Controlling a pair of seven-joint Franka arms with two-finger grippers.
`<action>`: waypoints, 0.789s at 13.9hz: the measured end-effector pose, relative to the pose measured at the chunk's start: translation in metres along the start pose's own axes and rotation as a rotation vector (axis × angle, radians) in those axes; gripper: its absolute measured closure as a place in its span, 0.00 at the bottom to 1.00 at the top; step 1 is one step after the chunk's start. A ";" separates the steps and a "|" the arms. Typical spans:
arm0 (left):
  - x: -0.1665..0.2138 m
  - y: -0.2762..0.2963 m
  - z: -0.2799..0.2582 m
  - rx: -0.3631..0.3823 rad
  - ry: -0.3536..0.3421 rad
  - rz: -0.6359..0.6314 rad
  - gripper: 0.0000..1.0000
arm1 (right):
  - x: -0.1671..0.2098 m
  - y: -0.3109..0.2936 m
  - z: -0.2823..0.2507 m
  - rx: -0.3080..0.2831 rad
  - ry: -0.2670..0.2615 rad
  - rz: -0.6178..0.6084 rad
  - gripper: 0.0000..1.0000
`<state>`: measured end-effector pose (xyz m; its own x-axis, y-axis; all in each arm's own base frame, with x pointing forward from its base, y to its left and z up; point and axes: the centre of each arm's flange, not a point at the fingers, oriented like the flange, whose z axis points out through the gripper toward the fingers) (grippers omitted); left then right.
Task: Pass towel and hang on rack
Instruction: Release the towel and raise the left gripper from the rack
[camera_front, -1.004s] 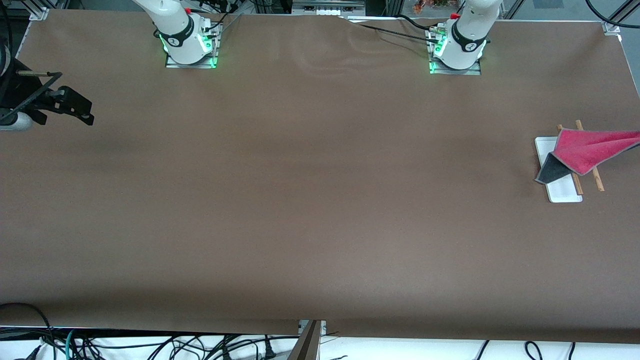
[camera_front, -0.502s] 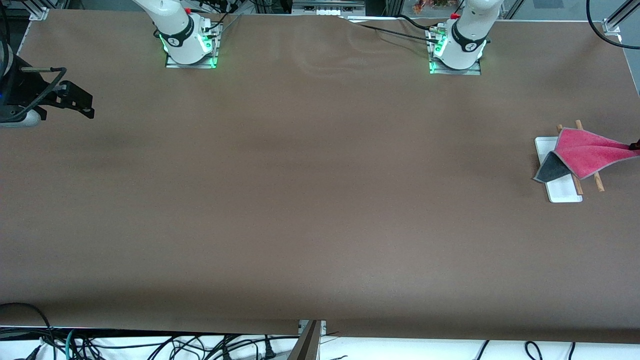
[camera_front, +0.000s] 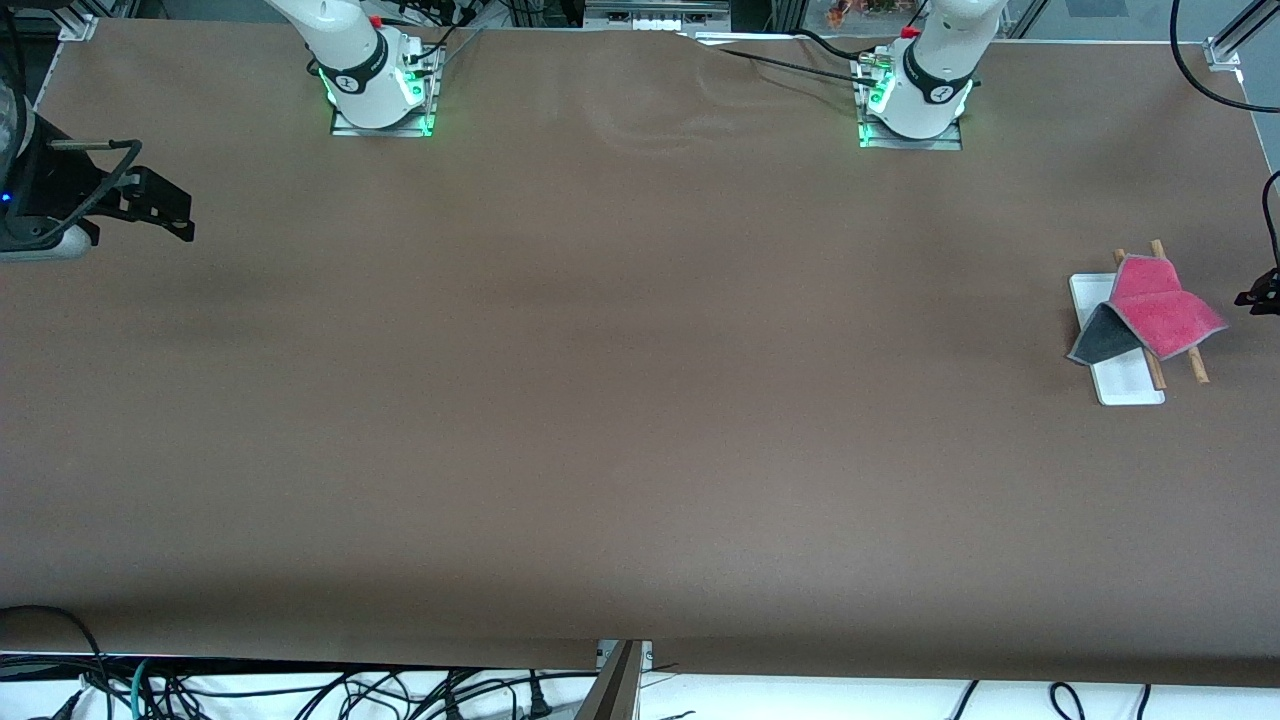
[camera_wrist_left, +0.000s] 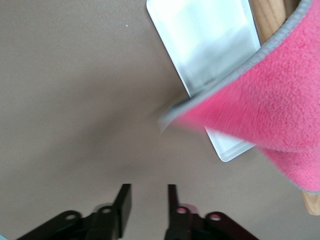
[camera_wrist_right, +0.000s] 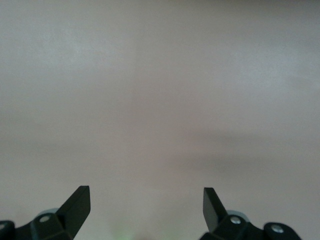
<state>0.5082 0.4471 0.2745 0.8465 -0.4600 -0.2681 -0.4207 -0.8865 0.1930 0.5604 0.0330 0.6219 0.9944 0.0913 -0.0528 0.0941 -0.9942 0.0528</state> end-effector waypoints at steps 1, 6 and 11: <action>0.000 0.000 -0.001 0.002 0.001 0.000 0.50 | 0.000 0.000 0.000 0.000 0.000 0.000 0.00; 0.014 0.021 -0.069 0.059 0.033 0.024 0.01 | 0.001 0.000 0.001 0.000 -0.001 -0.001 0.00; 0.070 0.134 -0.180 0.074 0.032 -0.018 0.00 | 0.002 -0.001 0.002 0.000 -0.003 -0.003 0.00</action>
<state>0.5700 0.3054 0.4516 0.8637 -0.4429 -0.2405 -0.4270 -0.8966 0.1177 0.5625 0.0341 0.6195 0.9940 0.0940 -0.0559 0.0970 -0.9939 0.0526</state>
